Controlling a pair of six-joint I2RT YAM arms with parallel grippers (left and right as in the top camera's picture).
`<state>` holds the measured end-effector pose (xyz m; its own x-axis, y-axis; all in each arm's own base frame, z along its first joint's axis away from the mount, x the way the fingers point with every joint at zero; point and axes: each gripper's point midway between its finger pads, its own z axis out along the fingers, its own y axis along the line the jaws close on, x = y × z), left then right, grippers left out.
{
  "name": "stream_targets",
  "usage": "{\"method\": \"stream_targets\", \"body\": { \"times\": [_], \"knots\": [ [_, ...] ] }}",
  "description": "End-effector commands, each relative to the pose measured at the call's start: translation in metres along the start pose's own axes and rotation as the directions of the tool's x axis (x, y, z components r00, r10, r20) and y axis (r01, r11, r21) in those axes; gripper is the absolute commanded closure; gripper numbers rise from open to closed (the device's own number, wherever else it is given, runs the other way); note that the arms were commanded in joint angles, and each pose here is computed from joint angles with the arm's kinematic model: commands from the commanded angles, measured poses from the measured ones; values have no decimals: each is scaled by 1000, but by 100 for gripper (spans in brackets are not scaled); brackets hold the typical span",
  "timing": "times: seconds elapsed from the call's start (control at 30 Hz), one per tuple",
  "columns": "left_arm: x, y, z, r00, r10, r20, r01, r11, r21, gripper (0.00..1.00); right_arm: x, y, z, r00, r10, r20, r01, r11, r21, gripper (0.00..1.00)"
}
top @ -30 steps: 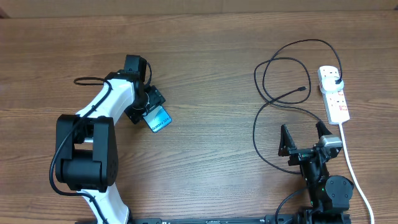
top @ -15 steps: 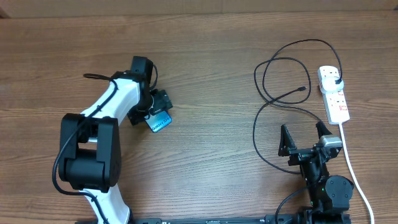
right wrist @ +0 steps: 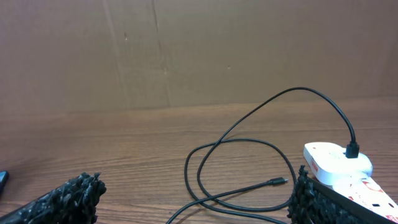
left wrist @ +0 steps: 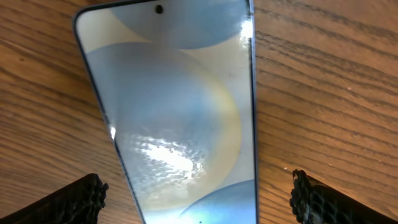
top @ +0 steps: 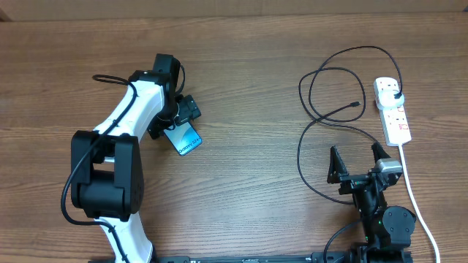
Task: Plug charger to phone and switch on socket
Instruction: 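Lift the phone with the left gripper and tilt it upright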
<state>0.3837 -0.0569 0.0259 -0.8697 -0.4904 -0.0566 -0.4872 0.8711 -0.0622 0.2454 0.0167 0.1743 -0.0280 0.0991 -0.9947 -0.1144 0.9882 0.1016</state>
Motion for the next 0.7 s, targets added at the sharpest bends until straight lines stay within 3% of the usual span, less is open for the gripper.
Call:
{"method": "stream_targets", "body": {
  "times": [0.0, 0.67],
  "knots": [
    [-6, 9, 10, 998, -57, -36, 57, 998, -5, 0, 1, -1, 0, 1000, -4, 6, 4, 1000, 7, 0],
    [-11, -8, 15, 993, -104, -53, 108, 990, 87, 0, 1, -1, 0, 1000, -4, 6, 4, 1000, 7, 0]
  ]
}}
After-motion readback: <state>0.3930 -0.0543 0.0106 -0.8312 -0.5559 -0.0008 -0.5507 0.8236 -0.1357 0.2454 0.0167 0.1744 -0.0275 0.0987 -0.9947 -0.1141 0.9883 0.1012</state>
